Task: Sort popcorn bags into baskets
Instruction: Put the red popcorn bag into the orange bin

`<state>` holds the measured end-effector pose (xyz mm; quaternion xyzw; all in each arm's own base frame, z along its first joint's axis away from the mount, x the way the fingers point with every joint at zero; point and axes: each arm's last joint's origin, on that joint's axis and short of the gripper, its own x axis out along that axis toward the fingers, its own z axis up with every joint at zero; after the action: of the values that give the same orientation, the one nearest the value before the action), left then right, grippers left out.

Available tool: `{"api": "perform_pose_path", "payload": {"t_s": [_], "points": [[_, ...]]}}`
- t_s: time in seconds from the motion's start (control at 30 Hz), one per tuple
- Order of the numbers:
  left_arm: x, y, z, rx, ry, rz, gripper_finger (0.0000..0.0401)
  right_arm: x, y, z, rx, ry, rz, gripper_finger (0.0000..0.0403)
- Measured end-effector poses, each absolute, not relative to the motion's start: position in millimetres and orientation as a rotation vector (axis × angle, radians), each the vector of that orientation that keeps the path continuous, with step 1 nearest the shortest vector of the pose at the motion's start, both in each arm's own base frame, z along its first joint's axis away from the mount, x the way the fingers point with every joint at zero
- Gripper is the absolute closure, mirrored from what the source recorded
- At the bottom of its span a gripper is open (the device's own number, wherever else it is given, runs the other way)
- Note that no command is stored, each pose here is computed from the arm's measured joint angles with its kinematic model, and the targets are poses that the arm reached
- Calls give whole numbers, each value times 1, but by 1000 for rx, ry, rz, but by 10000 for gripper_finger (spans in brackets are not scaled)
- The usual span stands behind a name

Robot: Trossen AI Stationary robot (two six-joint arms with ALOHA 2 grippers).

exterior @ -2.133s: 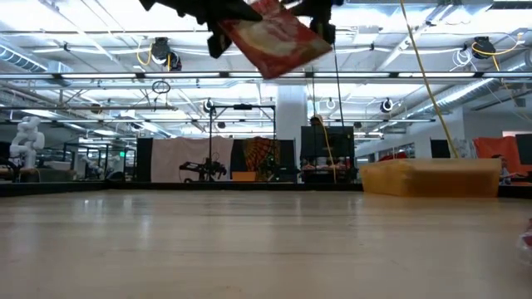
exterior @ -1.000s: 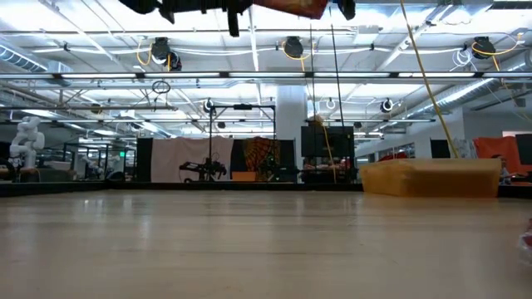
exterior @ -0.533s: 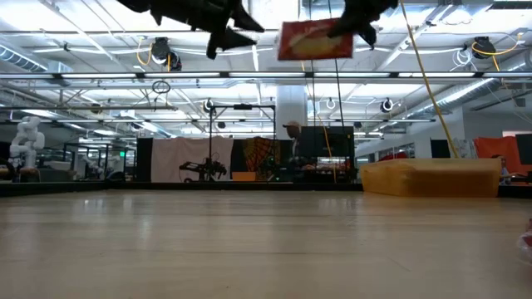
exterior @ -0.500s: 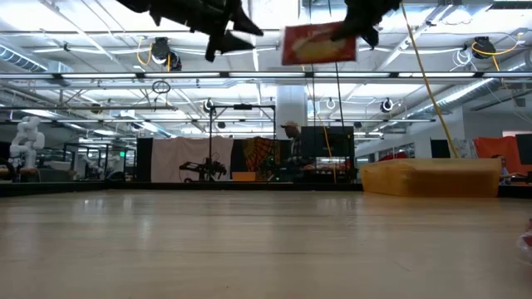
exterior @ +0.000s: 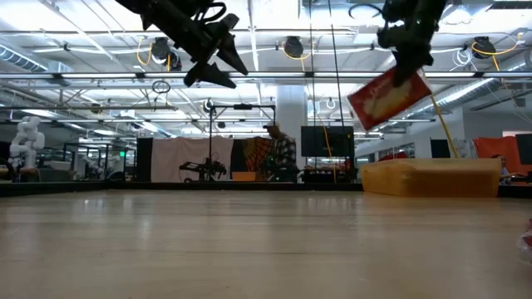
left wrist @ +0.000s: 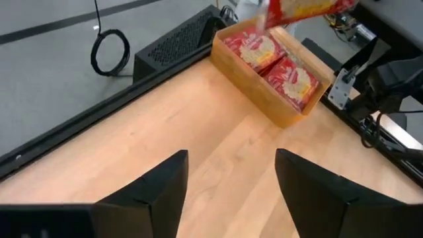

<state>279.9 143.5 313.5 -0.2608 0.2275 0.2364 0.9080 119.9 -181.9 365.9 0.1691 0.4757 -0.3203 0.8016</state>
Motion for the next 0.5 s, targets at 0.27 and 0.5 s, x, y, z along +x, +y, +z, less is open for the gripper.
{"api": "perform_pose_path", "payload": {"t_s": [0.27, 0.5], "points": [[280, 144, 315, -532, 462, 485, 210, 112, -209, 338, 484, 1191, -655, 388], [284, 136, 315, -552, 470, 431, 233, 117, -233, 315, 572, 1227, -559, 388]]}}
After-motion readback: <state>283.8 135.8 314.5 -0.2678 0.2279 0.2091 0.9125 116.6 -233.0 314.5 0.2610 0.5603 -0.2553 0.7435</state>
